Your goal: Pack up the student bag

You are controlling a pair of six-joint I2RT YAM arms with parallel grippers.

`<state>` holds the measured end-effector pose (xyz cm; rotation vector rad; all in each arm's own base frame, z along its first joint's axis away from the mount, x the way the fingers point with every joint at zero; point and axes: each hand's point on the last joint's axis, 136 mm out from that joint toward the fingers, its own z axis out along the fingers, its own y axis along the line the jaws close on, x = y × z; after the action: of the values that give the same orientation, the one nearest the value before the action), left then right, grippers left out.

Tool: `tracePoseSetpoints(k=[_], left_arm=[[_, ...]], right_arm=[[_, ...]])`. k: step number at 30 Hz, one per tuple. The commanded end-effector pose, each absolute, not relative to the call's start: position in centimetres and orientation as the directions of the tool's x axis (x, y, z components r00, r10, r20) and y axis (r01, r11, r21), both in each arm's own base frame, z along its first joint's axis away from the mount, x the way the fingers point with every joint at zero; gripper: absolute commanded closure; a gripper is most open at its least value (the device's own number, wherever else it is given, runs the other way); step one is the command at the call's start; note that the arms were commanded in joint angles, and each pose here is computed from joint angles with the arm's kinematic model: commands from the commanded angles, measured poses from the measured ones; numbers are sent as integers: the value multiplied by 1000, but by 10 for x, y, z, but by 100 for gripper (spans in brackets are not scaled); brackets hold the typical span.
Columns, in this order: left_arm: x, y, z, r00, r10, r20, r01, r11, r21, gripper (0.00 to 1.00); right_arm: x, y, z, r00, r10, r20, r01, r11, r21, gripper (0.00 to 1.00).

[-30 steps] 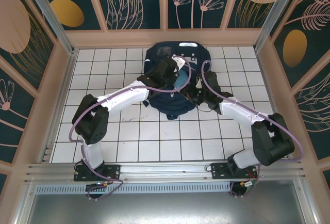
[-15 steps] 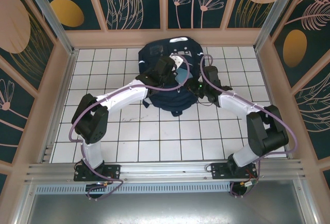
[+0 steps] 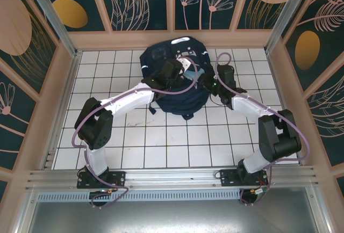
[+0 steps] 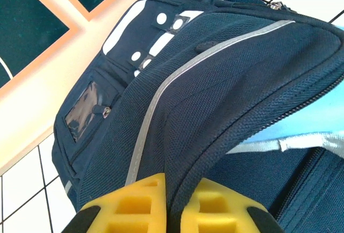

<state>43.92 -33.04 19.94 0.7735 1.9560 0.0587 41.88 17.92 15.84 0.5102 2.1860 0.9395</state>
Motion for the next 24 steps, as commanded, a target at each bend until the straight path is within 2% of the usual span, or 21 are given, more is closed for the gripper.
tracePoseSetpoints(k=[1,6,12,18,24], left_arm=[[429,-344,252,-225,449,-864,514,809,286,96],[426,-346,250,-225,452,-863,532,799,281,96],[425,-347,251,-221,452,-864,540,795,277,96],[426,-349,256,-214,442,-871,538,798,272,96],[426,-350,255,-217,442,-870,544,795,268,96]], right_arm=[[447,173,184,-594,633,-496,0,617,787,69],[459,170,182,-589,633,-503,4,624,782,70],[463,193,189,-648,570,-504,-111,585,804,83],[455,217,186,-694,538,-478,-164,528,833,83],[464,221,191,-678,576,-457,-177,475,862,82]])
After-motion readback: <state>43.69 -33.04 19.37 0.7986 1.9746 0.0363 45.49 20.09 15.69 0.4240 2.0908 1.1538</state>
